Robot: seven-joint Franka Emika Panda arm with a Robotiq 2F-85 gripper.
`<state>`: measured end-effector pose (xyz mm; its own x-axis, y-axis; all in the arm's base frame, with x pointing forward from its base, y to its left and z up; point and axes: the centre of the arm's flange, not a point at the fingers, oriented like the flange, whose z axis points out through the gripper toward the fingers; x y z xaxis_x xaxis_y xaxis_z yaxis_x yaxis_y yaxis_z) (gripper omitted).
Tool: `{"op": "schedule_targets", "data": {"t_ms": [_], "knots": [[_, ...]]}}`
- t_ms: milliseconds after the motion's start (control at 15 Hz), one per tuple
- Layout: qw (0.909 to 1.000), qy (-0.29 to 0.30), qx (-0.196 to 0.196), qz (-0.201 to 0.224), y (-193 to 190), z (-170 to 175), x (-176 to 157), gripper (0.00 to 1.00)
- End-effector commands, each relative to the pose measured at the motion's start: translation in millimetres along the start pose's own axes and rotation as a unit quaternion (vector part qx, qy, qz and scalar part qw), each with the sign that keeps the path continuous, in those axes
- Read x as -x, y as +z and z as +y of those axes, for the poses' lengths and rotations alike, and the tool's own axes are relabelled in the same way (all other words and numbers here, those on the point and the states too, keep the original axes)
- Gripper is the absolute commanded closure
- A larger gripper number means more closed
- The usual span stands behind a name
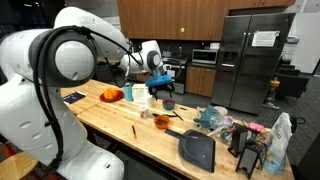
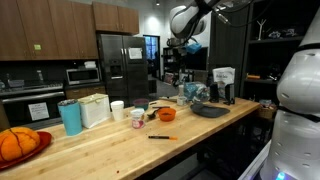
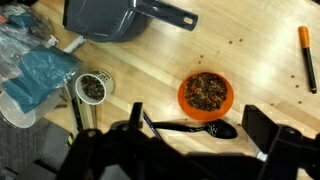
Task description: Put the orange and black pen in the stacked white cups.
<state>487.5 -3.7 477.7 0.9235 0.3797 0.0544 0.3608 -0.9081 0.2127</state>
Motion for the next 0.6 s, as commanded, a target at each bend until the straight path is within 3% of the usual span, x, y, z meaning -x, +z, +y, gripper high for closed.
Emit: {"op": "schedule_targets", "data": {"t_ms": [0, 533], "knots": [[0.9997, -0.024, -0.007, 0.006, 16.5, -16.2, -8.2, 0.0], [0.9963, -0.073, -0.03, -0.034, 50.3, -46.5, -11.0, 0.0]]}}
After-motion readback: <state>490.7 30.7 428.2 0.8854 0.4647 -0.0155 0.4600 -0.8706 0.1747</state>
